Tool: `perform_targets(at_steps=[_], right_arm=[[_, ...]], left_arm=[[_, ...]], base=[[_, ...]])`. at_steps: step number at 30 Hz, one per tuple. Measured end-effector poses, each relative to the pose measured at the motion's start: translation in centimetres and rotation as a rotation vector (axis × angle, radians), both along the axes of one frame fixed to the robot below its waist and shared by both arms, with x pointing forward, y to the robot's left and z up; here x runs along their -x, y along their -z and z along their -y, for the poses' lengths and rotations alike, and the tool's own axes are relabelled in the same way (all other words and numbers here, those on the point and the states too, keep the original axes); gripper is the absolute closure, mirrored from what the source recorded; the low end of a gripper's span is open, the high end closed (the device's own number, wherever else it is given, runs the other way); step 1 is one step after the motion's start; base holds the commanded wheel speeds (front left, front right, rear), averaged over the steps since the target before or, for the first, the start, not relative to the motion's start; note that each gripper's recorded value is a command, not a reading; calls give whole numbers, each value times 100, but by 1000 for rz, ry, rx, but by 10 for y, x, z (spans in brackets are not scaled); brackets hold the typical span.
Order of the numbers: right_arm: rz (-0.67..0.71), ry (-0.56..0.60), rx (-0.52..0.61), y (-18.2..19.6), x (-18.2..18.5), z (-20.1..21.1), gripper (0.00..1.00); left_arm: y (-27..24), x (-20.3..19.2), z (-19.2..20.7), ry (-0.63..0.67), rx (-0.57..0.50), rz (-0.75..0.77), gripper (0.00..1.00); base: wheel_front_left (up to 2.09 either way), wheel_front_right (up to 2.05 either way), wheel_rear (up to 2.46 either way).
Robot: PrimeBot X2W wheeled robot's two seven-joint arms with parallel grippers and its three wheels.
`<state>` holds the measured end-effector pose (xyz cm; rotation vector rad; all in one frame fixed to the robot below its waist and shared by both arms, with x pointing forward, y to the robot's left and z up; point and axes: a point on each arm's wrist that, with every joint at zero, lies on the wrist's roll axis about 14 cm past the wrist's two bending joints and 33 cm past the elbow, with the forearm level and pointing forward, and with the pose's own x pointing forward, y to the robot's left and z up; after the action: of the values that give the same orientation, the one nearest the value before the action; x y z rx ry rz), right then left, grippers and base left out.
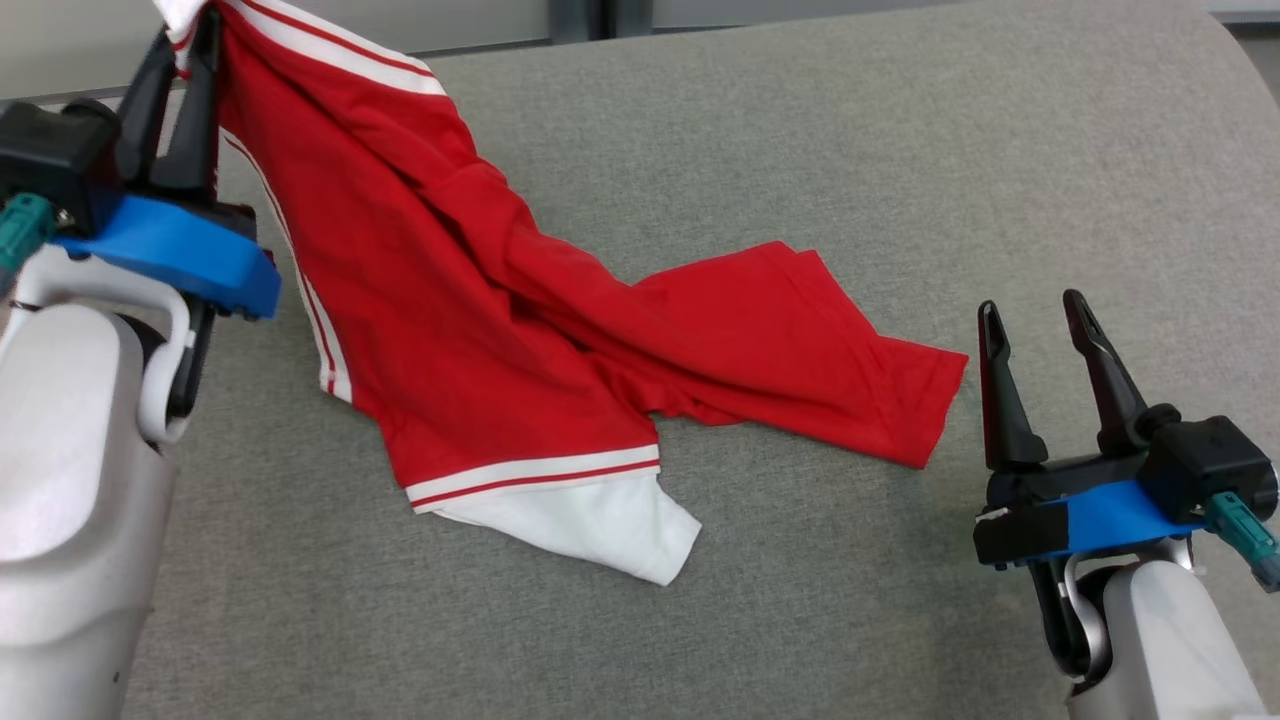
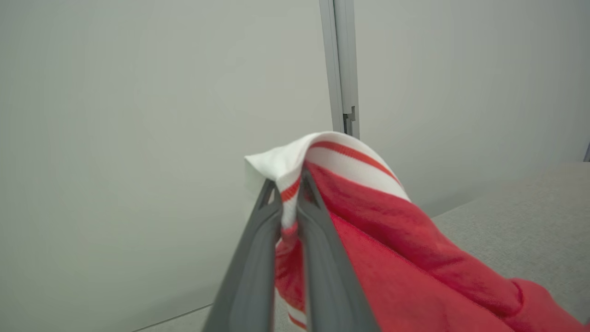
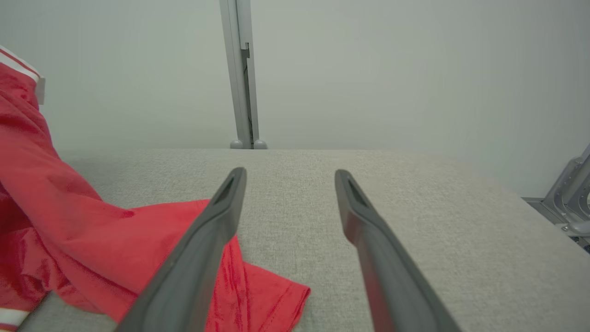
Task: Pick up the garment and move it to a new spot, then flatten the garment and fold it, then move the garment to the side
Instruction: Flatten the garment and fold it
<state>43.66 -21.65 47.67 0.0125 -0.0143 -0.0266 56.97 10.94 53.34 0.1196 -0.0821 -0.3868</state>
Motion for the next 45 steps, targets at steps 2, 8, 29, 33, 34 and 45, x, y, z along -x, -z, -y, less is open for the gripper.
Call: perform_targets(at_steps=[2,8,29,33,34,45], right_arm=[[-7,20,8,2,0,8,0],[-23,55,24,7,0,22,0],[41,-15,-14,-15,-4,-6,0],[52,-37,-15,-19,-3,-15,0],[51,-42,-16,-19,-3,-17,0],[55,-86,-16,-21,-4,-33,0]], left_arm=[[6,-13,4,5,-4,-14,100],[39,-39,6,-4,-23,-93,100],[47,39,-32,-145,126,-90,0],[58,68,-35,-159,140,-121,0],[60,74,-35,-158,139,-127,0],[99,110,-6,-78,119,-267,0]], base=[[0,0,0],[0,0,0],[0,0,0],[0,0,0],[0,0,0],[0,0,0]])
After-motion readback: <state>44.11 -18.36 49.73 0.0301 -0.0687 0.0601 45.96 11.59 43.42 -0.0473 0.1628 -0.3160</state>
